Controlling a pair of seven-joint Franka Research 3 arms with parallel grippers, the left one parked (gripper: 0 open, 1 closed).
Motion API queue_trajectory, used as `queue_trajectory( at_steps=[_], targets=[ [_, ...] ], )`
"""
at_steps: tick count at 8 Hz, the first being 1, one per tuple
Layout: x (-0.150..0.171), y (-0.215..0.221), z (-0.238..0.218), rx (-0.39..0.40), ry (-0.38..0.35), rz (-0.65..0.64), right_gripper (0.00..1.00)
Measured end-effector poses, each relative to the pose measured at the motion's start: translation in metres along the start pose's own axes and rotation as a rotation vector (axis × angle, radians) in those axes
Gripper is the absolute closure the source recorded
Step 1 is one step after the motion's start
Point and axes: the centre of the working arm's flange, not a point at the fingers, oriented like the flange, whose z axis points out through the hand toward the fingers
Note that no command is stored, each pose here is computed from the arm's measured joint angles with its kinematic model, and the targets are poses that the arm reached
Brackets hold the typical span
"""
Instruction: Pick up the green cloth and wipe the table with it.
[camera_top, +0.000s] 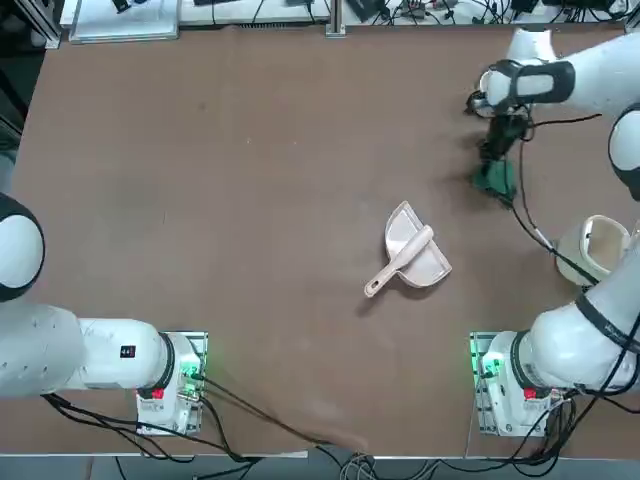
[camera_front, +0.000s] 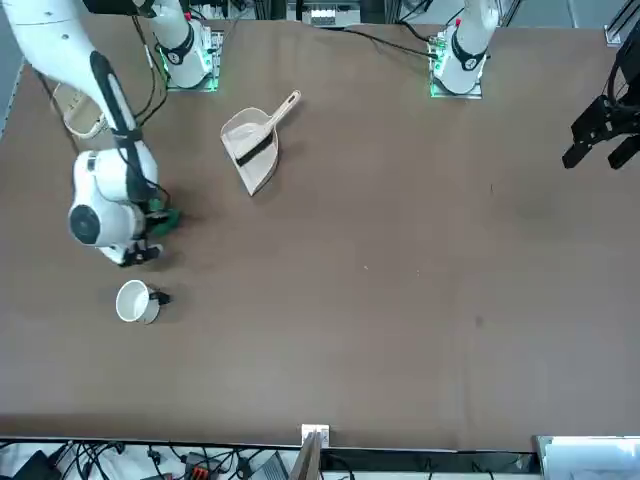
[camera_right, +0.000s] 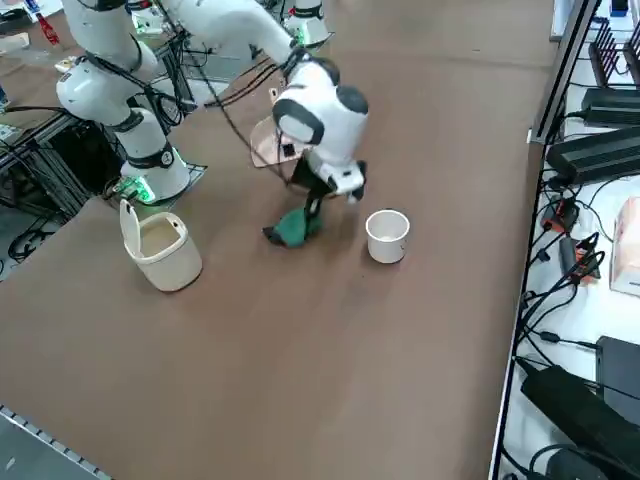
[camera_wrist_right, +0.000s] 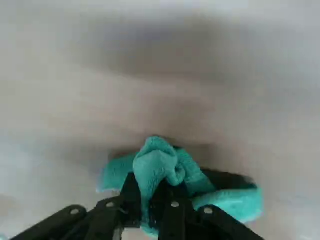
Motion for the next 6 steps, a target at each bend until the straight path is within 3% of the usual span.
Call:
queue_trajectory(
  at_steps=[6],
  targets=[
    [0.034, -0.208, -0.052, 0.017, 0.176, 0.284, 0.94]
  ],
)
